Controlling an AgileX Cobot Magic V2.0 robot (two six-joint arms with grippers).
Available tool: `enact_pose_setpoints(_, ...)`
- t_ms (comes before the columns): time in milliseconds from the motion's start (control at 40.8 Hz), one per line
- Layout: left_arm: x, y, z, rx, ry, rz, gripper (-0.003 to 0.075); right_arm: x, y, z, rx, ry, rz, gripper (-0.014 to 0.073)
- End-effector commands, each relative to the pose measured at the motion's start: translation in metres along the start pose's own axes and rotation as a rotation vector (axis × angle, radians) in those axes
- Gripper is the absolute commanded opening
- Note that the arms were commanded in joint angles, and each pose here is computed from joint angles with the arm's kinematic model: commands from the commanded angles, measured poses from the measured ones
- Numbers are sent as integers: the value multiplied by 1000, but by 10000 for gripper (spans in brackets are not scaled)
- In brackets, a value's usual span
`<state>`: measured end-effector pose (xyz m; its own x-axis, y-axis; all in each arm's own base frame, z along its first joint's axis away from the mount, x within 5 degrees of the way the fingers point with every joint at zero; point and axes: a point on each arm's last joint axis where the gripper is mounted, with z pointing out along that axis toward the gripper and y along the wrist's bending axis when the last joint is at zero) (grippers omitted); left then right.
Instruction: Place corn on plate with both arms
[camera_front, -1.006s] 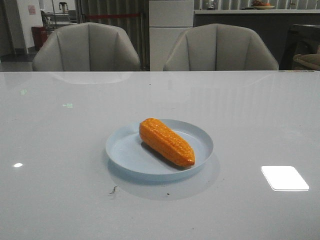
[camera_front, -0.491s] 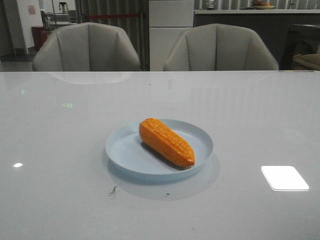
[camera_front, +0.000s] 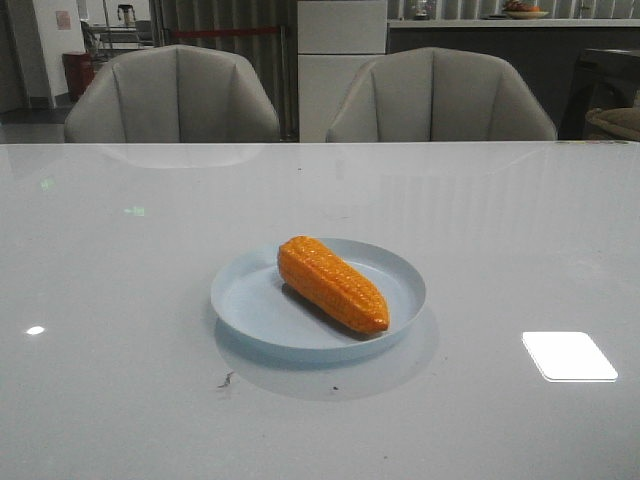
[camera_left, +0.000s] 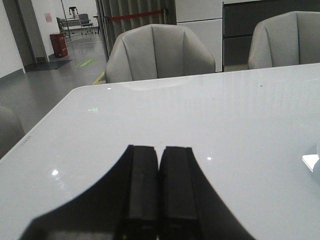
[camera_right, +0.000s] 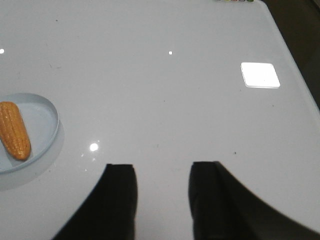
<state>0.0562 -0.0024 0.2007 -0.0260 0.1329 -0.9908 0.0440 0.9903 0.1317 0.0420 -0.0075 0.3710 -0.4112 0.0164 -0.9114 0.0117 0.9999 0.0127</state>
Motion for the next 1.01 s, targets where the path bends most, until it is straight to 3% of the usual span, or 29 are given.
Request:
enact_pose_setpoints(0, 5, 0, 1, -9, -56, -13, 86, -12, 2, 4, -18, -190, -23, 212)
enact_pose_setpoints(196, 5, 0, 1, -9, -56, -13, 86, -1, 9, 20, -80, -392, -40, 15)
enact_pose_setpoints(368, 5, 0, 1, -9, -56, -13, 86, 18, 15, 38, -125, -545, -52, 27)
enact_pose_setpoints(515, 5, 0, 1, -9, -56, -13, 86, 46, 14, 51, -99, -626, -51, 27)
enact_pose_setpoints(711, 5, 0, 1, -9, -56, -13, 86, 82, 12, 65, -92, -579, -17, 27)
enact_pose_setpoints(907, 5, 0, 1, -9, -56, -13, 86, 106, 11, 80, -131, -579, 161, 27)
enact_pose_setpoints(981, 5, 0, 1, -9, -56, -13, 86, 114, 10, 83, -132, -592, 171, 27)
